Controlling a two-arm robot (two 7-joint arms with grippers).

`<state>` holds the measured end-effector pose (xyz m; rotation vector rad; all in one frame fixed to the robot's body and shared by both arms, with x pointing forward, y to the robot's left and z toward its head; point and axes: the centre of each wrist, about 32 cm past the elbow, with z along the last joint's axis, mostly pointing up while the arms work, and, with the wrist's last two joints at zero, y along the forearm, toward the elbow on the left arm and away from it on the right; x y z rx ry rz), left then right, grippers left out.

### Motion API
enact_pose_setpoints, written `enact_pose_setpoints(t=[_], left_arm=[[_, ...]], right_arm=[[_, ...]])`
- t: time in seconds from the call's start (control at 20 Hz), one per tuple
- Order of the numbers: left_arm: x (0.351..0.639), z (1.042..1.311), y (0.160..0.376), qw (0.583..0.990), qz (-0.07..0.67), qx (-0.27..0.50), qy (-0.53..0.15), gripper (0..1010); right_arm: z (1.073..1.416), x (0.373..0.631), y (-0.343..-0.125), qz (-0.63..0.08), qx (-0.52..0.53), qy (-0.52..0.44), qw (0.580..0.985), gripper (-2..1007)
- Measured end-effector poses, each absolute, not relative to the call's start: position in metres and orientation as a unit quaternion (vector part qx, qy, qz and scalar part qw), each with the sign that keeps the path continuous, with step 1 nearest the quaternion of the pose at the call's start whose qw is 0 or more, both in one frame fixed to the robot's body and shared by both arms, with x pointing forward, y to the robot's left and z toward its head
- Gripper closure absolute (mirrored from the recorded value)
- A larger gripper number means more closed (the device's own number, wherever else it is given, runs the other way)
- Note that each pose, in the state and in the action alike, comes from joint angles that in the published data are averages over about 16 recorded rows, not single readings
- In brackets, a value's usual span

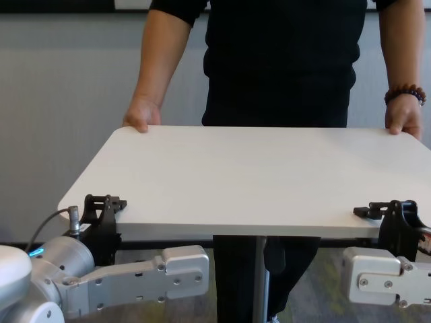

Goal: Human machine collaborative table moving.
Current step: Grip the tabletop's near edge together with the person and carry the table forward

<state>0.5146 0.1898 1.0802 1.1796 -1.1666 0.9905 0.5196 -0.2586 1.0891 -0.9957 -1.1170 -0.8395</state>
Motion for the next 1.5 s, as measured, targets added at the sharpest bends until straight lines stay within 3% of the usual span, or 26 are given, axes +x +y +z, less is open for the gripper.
enact_pose_setpoints(t=[1.5], left_arm=[[0.5142,1.0707,0.1934,0.577,0.418,0.503,-0.49,752]], right_arm=[[1.0836,0.522,-0.2563,-0.367,-0.437,-0.476,0.669,711]])
